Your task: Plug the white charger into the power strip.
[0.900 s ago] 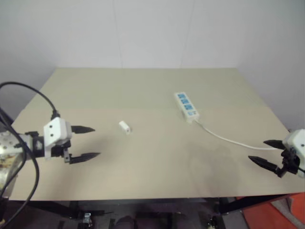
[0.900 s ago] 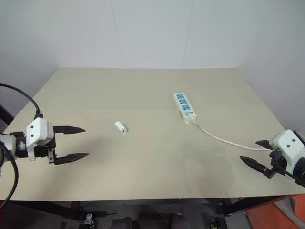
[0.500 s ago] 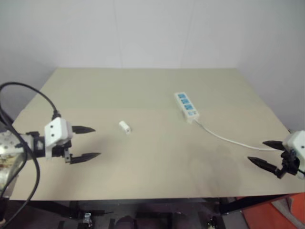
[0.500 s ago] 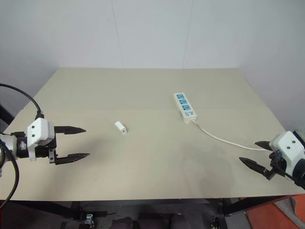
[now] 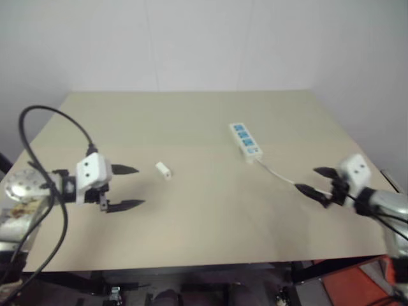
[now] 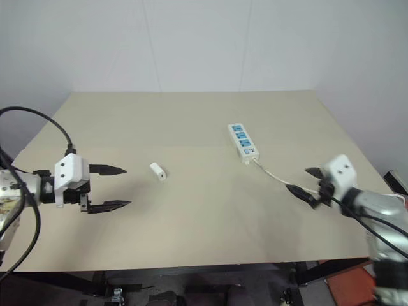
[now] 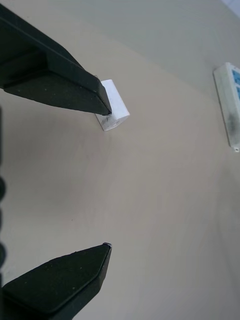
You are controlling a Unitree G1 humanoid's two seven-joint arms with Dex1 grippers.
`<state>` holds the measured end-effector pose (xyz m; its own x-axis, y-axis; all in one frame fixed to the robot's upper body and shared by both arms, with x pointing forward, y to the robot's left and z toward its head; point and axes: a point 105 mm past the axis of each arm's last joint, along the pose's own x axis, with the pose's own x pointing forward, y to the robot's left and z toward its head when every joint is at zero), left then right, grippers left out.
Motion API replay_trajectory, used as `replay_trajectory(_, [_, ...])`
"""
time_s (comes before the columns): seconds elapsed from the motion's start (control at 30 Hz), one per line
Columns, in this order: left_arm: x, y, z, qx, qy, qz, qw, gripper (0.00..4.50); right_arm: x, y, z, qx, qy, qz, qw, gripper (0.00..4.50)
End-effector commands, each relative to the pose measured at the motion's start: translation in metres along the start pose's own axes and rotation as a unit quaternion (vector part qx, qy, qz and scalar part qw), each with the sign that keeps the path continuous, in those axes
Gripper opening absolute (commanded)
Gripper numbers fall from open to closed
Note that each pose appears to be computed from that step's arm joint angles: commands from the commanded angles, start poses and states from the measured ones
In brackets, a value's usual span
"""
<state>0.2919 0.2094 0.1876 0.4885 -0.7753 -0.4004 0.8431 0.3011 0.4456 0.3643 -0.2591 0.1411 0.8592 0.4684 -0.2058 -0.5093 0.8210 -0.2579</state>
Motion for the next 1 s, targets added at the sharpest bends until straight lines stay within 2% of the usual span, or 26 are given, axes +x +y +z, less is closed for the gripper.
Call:
replay_trajectory(0.03, [0.007,0.006,0.014,0.025,-0.027,0.007,0.999,4.46,0.028,-0.005,-0.001,-0.012,0.003,-0.024,1.000,4.50])
replay_trajectory(0.17, [0.013,0.006,0.016,0.031,-0.029,0.007,0.999,4.46,0.058,-0.007,0.001,0.010,0.000,-0.048,0.999,4.50])
replay_trajectory(0.3, [0.015,0.001,0.012,0.030,-0.024,0.005,0.999,4.46,0.072,-0.010,-0.005,0.056,0.014,-0.056,0.997,4.50])
replay_trajectory(0.4, [0.013,-0.001,0.010,0.029,-0.022,0.006,0.999,4.50,0.078,-0.006,-0.007,0.067,0.021,-0.041,0.997,3.89])
replay_trajectory(0.6, [0.010,-0.002,0.005,0.028,-0.013,0.008,0.999,4.50,0.083,0.001,-0.006,0.055,0.018,-0.021,0.998,1.81])
replay_trajectory(0.73, [0.012,0.000,0.005,0.030,-0.013,0.007,0.999,4.50,0.084,0.005,-0.001,0.045,0.007,-0.005,0.999,0.27])
replay_trajectory(0.77, [0.013,0.000,0.005,0.031,-0.013,0.006,0.999,4.50,0.083,0.007,0.000,0.041,0.003,0.000,0.999,0.02])
replay_trajectory(0.93, [0.020,-0.002,0.005,0.031,-0.019,-0.010,0.999,4.50,0.071,0.022,0.005,0.001,-0.028,0.030,0.999,0.02])
replay_trajectory(1.0, [0.021,-0.001,0.007,0.032,-0.021,-0.012,0.999,4.50,0.052,0.032,0.013,-0.001,-0.064,0.060,0.996,0.02])
